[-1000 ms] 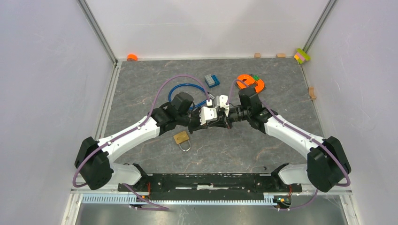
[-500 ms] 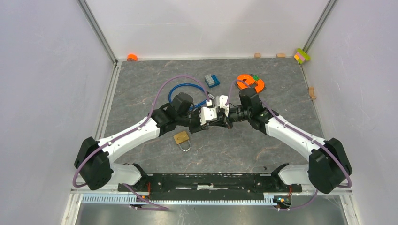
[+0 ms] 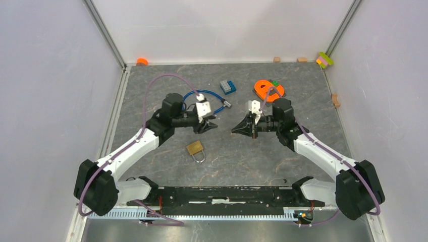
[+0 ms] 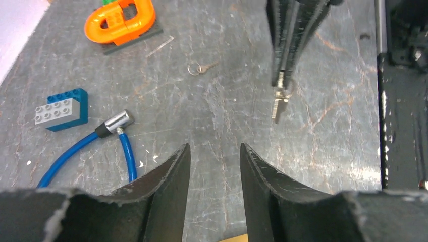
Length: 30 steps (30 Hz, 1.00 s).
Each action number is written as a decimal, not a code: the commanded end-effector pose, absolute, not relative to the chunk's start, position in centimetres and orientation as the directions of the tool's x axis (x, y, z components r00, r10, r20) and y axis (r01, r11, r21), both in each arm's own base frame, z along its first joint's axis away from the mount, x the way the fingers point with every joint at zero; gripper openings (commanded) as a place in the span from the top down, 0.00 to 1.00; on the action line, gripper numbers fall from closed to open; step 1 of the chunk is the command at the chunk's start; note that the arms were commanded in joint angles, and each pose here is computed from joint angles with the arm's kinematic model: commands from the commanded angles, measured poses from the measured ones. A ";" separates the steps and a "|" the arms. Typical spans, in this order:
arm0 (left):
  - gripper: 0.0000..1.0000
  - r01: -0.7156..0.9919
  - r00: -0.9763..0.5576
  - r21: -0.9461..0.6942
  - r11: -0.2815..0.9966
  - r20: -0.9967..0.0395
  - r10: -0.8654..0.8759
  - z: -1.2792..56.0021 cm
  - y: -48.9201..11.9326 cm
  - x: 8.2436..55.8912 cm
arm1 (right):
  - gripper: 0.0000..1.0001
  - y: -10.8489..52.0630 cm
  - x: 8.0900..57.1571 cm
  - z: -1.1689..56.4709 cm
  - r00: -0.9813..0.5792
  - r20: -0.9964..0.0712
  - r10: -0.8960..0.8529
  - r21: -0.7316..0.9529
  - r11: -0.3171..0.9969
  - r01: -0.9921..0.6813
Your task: Unlock with the key
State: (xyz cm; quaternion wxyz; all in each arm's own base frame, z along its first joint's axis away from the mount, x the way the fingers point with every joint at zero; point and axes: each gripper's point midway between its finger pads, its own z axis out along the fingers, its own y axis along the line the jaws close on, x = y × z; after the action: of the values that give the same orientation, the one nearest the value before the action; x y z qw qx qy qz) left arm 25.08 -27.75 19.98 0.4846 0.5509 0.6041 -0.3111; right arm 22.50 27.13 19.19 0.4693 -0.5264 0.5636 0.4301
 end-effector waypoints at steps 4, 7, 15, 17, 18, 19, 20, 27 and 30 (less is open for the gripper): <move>0.48 0.991 0.130 0.133 0.020 -0.985 0.116 24.1 -28.7 22.5 | 1.00 27.8 21.6 23.7 -0.022 -1.000 -0.021 0.022 0.036 -0.999; 0.46 0.991 0.135 0.135 -0.009 -0.987 0.084 24.0 -28.9 21.9 | 1.00 28.0 21.3 24.6 -0.059 -0.998 0.030 0.059 0.023 -0.998; 0.52 0.990 0.131 0.129 -0.050 -0.991 0.042 24.2 -29.2 21.0 | 1.00 28.4 21.8 25.4 -0.088 -0.994 0.062 0.090 0.024 -0.996; 0.56 0.992 0.120 0.119 -0.036 -0.992 0.029 24.4 -29.4 21.2 | 1.00 28.4 21.8 25.3 -0.093 -0.994 0.063 0.095 0.025 -0.995; 0.58 0.993 0.117 0.116 -0.036 -0.993 0.028 24.4 -29.5 21.2 | 1.00 28.4 21.8 25.3 -0.095 -0.993 0.065 0.097 0.025 -0.995; 0.61 0.993 0.114 0.113 -0.034 -0.993 0.030 24.3 -29.6 21.3 | 1.00 28.4 21.8 25.4 -0.095 -0.993 0.067 0.097 0.026 -0.995; 0.62 0.994 0.109 0.108 -0.033 -0.993 0.032 24.2 -29.7 21.4 | 1.00 28.4 21.8 25.4 -0.093 -0.993 0.069 0.095 0.027 -0.995; 0.70 0.995 0.095 0.094 -0.036 -0.995 0.038 23.9 -30.4 21.2 | 1.00 28.3 21.9 25.2 -0.093 -0.993 0.068 0.096 0.035 -0.995; 0.74 0.995 0.095 0.094 -0.029 -0.995 0.038 24.1 -30.4 21.4 | 1.00 28.3 21.8 25.1 -0.091 -0.994 0.067 0.094 0.034 -0.995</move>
State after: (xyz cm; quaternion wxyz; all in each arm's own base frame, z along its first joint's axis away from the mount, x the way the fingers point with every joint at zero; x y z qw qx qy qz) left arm 21.19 -30.05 22.88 0.4932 0.5426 0.4908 -0.4706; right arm 21.76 28.34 24.52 0.4874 -0.4463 0.5286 0.5328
